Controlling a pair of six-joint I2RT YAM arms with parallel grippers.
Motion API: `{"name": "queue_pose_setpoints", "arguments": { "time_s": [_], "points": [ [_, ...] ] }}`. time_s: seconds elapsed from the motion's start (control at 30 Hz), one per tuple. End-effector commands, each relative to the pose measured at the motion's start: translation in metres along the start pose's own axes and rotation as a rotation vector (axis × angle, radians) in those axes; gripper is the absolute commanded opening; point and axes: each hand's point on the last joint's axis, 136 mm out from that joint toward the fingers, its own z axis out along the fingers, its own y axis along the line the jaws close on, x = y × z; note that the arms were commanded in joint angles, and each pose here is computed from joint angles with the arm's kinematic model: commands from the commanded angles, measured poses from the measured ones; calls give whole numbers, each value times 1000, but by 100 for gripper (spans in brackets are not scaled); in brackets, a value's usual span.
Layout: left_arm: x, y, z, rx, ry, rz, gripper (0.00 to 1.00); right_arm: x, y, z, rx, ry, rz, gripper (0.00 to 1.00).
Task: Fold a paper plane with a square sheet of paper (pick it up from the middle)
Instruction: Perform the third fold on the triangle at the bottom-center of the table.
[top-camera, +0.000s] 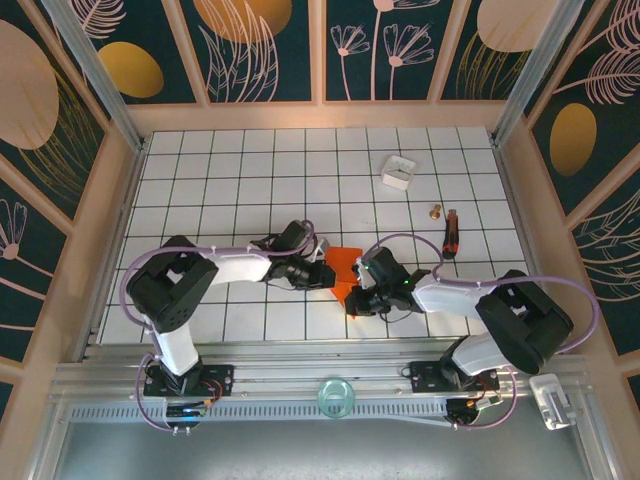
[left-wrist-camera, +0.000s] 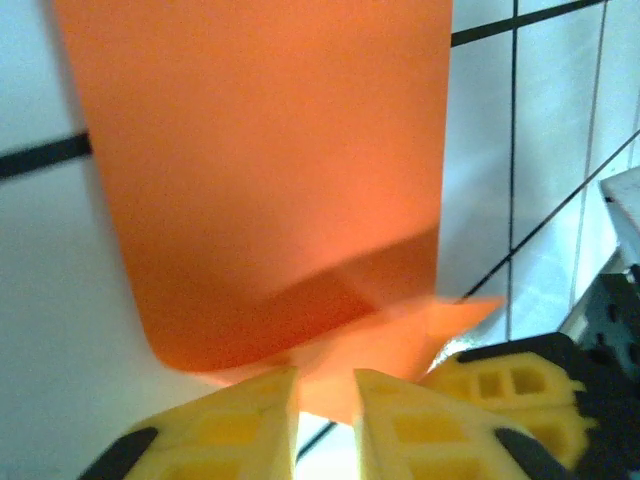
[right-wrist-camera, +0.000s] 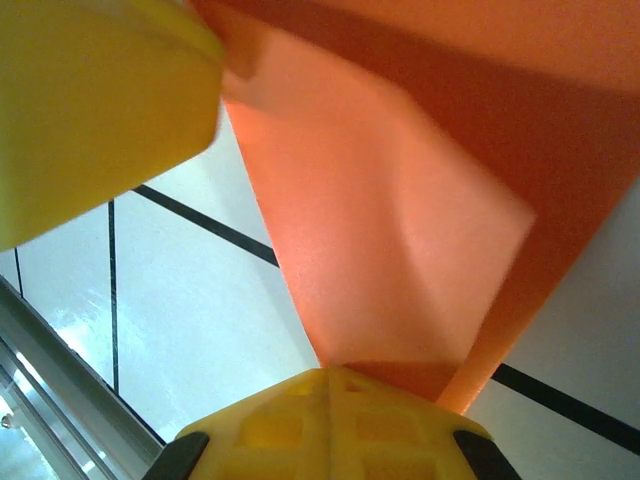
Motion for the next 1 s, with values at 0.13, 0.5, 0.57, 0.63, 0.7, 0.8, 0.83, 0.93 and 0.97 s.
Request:
{"name": "queue_pose_setpoints", "arguments": {
  "time_s": [0.13,0.5,0.57,0.63,0.7,0.8,0.83,0.93,0.97],
  "points": [
    [22,-15,9,70,31,-77,0,34,-33,2,109,100,76,0],
    [26,3,31,-9,62,-99,0,35,-38,1,134,106,80,0],
    [24,5,32,-14,55,-103,0,39,-42,2,150,120,93,0],
    [23,7,32,-21,49,-107,0,43,-46,2,168,139,105,0],
    [21,9,31,-27,42,-113,0,46,-48,2,177,152,113,0],
    [14,11,26,-33,17,-120,0,50,-50,0,188,166,122,0],
    [11,11,24,-33,8,-122,0,51,-51,0,193,170,124,0],
    [3,14,21,-39,-7,-124,0,55,-53,-1,200,182,132,0],
    [1,15,20,-43,-9,-126,0,57,-54,-1,201,187,135,0]
  ]
}}
